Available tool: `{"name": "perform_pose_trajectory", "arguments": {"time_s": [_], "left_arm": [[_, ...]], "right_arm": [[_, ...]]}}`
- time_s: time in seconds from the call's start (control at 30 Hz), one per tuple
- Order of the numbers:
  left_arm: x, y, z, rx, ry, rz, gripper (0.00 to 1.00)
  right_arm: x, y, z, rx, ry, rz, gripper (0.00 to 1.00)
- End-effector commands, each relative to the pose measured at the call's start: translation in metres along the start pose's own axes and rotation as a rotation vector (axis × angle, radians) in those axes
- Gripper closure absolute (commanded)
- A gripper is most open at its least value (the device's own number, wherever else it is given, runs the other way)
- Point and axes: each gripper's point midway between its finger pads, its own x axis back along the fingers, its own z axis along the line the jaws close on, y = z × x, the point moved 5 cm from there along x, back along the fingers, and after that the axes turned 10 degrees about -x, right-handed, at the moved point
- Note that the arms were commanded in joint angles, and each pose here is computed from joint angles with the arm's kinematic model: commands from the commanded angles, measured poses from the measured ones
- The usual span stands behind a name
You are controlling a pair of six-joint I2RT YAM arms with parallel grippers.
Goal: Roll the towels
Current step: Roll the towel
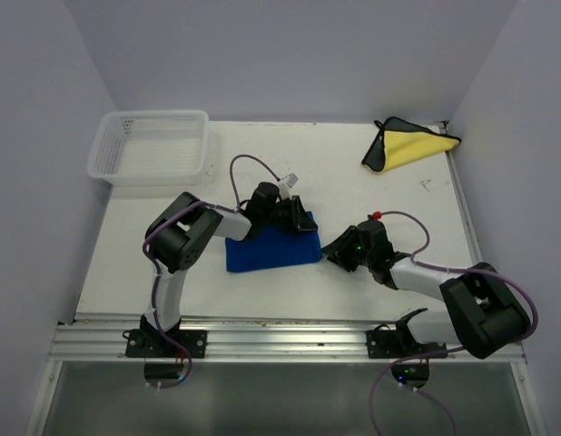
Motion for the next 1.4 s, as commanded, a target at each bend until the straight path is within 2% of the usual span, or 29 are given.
{"name": "perform_pose_trajectory", "arguments": {"time_s": [0.0, 0.4, 0.7, 0.8, 1.07, 1.27, 1.37], "left_arm": [[0.007, -0.016, 0.023, 0.002, 0.11, 0.049, 0.73], [0.008, -0.017, 0.023, 0.003, 0.113, 0.051, 0.73], [0.011, -0.018, 0.025, 0.008, 0.129, 0.044, 0.73], [0.011, -0.019, 0.025, 0.011, 0.133, 0.044, 0.73], [0.015, -0.019, 0.026, 0.01, 0.148, 0.035, 0.74], [0.015, -0.019, 0.027, 0.016, 0.15, 0.034, 0.74], [0.017, -0.015, 0.027, 0.018, 0.147, 0.029, 0.74]], "right_arm": [[0.001, 0.001, 0.013, 0.023, 0.057, 0.01, 0.58], [-0.007, -0.003, 0.022, 0.045, 0.103, 0.049, 0.57], [-0.017, -0.018, 0.017, 0.11, 0.073, 0.104, 0.58], [-0.023, -0.027, 0.01, 0.16, 0.013, 0.105, 0.59], [-0.026, -0.025, -0.027, 0.239, -0.226, 0.045, 0.69], [-0.025, -0.027, -0.03, 0.308, -0.28, 0.063, 0.78], [-0.022, -0.029, -0.027, 0.365, -0.281, 0.079, 0.88]]}}
